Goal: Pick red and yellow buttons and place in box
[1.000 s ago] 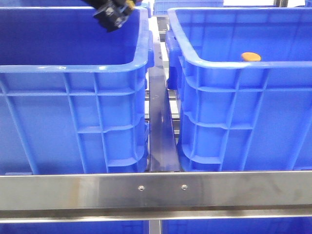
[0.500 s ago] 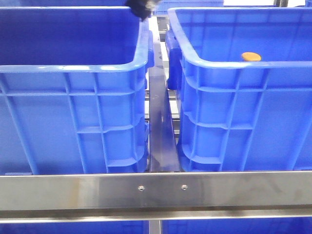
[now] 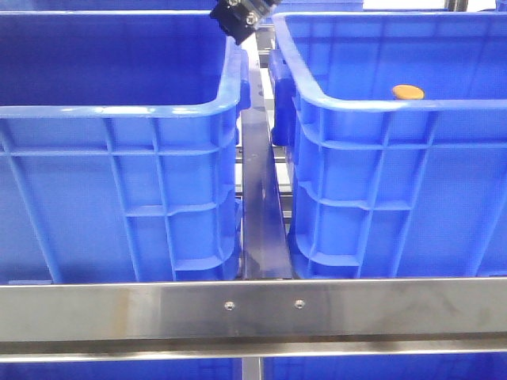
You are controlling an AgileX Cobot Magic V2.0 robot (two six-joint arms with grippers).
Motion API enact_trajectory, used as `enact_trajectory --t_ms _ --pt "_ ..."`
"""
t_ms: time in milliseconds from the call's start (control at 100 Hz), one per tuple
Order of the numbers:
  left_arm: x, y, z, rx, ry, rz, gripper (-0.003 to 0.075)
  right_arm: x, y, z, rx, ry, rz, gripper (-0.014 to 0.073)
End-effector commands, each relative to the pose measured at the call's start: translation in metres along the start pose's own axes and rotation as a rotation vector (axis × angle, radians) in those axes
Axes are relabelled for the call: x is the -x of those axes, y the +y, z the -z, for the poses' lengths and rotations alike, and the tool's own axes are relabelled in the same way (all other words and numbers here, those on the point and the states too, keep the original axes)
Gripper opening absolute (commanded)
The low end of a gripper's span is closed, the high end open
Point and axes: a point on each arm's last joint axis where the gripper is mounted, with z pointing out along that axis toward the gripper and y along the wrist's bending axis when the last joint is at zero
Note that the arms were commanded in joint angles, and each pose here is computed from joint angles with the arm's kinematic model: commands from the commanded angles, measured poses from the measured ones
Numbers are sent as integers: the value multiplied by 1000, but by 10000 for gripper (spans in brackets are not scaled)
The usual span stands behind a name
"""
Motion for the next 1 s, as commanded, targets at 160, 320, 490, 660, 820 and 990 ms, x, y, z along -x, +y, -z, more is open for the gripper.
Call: enact_trajectory --t_ms 160,320,490,660,820,990 --pt "15 -22 23 -6 -110 -37 49 4 -1 -19 76 38 -87 387" --pt "15 -22 23 -6 -110 -37 49 11 3 -36 184 82 -230 543" --pt "15 -22 23 -6 -110 -37 49 21 8 -60 358 171 -475 538" --pt "15 -22 23 -6 -110 -37 49 30 10 -86 535 279 -672 538" --pt "15 -22 23 -6 -110 -37 49 37 8 -111 616 324 -755 538" --pt "15 -21 23 -5 -112 -37 49 40 9 -133 626 333 -775 538"
